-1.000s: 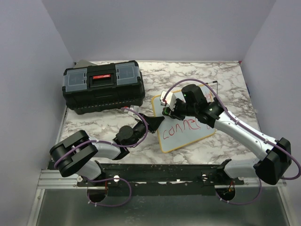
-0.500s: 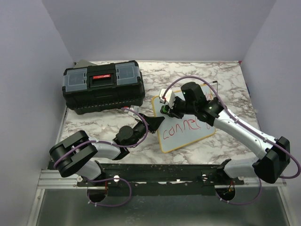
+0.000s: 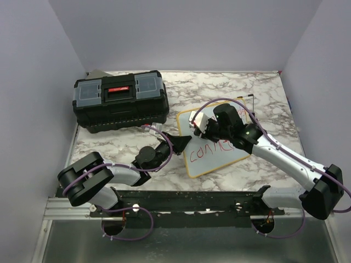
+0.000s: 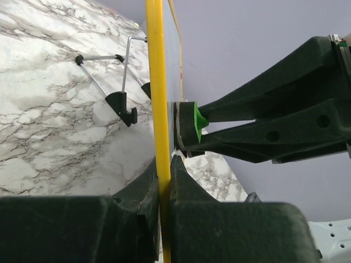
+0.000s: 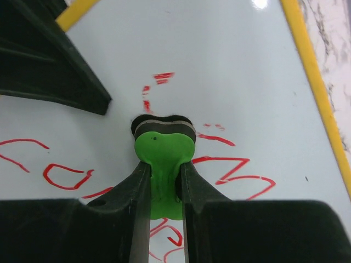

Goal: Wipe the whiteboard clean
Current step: Erase the whiteboard at the center of the board.

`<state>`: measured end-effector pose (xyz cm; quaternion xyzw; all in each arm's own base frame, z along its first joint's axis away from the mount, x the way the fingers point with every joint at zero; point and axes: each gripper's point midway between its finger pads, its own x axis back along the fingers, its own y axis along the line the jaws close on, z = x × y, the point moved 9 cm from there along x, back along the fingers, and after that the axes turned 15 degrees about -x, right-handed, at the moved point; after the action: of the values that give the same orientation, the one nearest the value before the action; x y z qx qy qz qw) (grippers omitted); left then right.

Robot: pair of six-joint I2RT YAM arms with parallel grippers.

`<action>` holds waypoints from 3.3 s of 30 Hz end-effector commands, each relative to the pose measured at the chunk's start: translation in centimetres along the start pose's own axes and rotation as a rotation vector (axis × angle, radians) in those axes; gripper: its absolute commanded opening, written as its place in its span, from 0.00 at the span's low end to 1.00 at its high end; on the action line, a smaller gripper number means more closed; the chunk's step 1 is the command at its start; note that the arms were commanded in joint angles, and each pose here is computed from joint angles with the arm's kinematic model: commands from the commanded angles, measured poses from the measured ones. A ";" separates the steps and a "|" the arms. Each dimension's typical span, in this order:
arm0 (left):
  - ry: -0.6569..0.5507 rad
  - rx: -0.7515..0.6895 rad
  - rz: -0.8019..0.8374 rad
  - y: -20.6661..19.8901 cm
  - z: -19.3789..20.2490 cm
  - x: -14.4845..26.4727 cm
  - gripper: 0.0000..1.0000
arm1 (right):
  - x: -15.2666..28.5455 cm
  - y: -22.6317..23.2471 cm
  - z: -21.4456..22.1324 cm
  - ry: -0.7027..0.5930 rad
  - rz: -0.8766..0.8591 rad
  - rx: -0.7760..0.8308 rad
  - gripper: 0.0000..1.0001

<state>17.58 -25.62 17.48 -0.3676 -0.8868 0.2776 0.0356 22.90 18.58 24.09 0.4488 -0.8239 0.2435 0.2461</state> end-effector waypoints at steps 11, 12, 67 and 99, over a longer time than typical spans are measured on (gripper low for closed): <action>0.095 -0.106 0.032 0.0 1.4 0.0 0.00 | -0.7 -0.3 -4.1 -0.116 0.038 -0.093 0.01; 0.097 -0.106 0.032 0.0 1.4 0.0 0.00 | -0.8 -0.1 -4.2 -0.118 0.035 -0.087 0.01; 0.090 -0.095 0.039 -0.2 1.1 0.1 0.00 | -0.1 2.7 1.0 0.043 -0.187 0.069 0.01; 0.089 -0.098 0.050 -0.5 1.0 0.1 0.00 | 0.7 -3.4 -4.1 -0.197 0.117 -0.228 0.01</action>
<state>17.60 -26.09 17.85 -0.3742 -0.8851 0.2740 0.0401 24.34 17.54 25.49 0.4095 -0.8690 0.1565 0.2293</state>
